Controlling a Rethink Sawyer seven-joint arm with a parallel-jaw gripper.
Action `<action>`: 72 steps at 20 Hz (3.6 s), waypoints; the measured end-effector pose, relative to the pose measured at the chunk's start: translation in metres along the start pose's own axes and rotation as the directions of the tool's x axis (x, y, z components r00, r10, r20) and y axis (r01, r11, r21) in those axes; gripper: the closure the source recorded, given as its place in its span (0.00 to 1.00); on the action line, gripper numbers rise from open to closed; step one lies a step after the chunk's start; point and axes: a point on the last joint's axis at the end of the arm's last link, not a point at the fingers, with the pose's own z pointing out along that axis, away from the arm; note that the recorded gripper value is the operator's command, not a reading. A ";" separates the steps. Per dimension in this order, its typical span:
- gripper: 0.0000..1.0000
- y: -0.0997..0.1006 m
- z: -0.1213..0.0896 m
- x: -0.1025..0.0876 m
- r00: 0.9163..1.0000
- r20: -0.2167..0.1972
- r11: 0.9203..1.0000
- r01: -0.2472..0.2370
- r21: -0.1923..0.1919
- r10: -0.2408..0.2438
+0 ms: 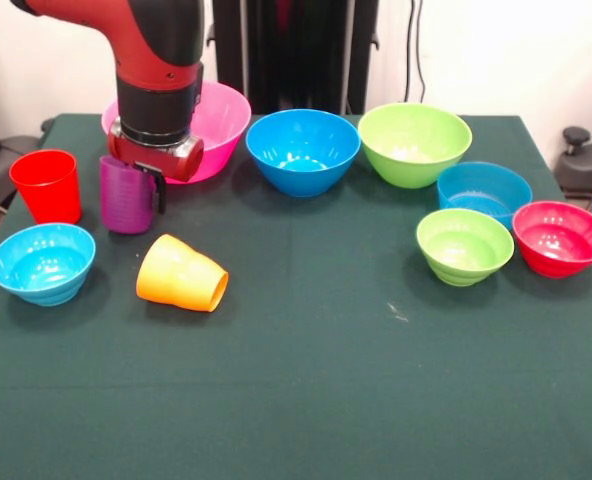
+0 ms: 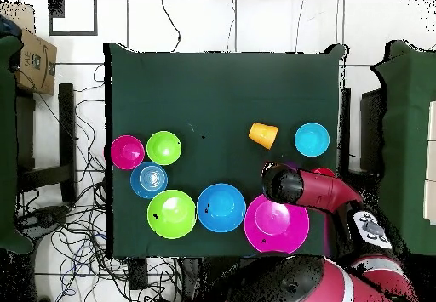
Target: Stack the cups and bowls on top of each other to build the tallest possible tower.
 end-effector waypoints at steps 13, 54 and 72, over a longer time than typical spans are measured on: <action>1.00 0.023 -0.035 -0.025 0.997 0.067 1.000 0.025 -0.006 -0.024; 1.00 0.189 -0.090 -0.050 0.994 0.108 1.000 0.017 -0.018 -0.015; 1.00 0.220 -0.049 -0.008 0.995 0.066 0.997 -0.073 0.013 0.072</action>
